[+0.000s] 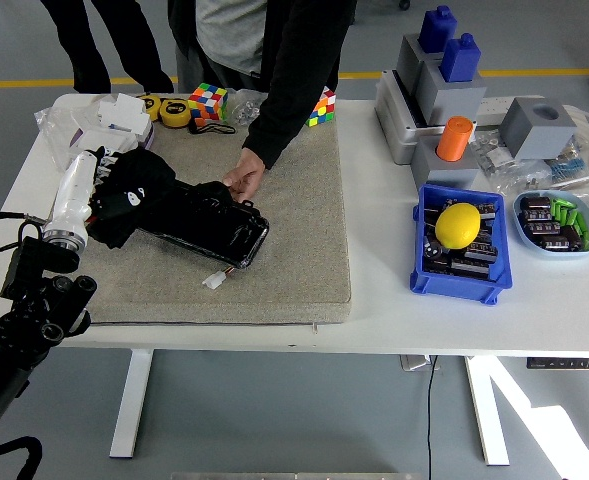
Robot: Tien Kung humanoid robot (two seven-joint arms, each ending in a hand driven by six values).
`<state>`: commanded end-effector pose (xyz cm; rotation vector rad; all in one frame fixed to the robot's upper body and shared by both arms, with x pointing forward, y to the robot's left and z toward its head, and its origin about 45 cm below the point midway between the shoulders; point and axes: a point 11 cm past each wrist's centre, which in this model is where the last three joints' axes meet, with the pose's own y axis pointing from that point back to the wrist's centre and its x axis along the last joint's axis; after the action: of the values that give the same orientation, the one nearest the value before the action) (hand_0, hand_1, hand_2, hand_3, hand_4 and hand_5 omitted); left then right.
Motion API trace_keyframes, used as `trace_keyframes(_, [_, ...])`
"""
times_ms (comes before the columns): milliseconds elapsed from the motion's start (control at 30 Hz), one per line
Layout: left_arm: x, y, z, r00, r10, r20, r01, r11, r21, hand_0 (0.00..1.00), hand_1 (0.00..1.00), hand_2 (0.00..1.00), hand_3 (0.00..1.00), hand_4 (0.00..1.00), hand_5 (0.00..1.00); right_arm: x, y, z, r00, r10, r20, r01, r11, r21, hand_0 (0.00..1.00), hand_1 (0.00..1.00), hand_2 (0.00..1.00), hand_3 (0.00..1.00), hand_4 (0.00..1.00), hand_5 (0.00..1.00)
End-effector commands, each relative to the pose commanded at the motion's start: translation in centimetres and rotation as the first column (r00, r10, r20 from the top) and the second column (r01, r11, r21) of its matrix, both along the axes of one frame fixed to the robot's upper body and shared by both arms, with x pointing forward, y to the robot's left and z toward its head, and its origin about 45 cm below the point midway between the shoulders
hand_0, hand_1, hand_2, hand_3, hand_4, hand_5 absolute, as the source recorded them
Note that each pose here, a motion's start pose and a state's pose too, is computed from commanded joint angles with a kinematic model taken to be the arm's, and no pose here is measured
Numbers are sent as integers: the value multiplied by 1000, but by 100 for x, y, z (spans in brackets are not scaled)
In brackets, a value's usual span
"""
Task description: Pick the rag up,wipe the panel,place it on the desk
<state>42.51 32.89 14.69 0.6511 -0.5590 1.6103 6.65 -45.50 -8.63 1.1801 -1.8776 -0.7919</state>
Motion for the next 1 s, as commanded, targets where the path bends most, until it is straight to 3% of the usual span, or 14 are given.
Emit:
trace_keyframes(233, [-15,-277,2,996,-89,-4,89,996,-3,219,270,374,557,678,2,15,3,4,1000,1,5,-1,1000,2,589,563,477,520,904,356])
trace_keyframes(433, [-65,-600,-13,982,-189,-21,189,982,-1,219,270,374,557,678,2,9,0,4,1000,4,2,-4,1000,0,589,563,478,521,905,356])
trace_keyframes(733, [-184,-1013,-11,946,-322,-29,322,947,3,219,270,374,557,679,2,18,-6,8,1000,3,5,-3,1000,0,589,563,478,521,906,357])
trace_keyframes(1000, [-315,-1339,-12,904,-427,-35,427,904,0,220,270,374,557,679,2,21,-6,10,1000,6,5,-6,1000,0,589,563,478,521,908,358])
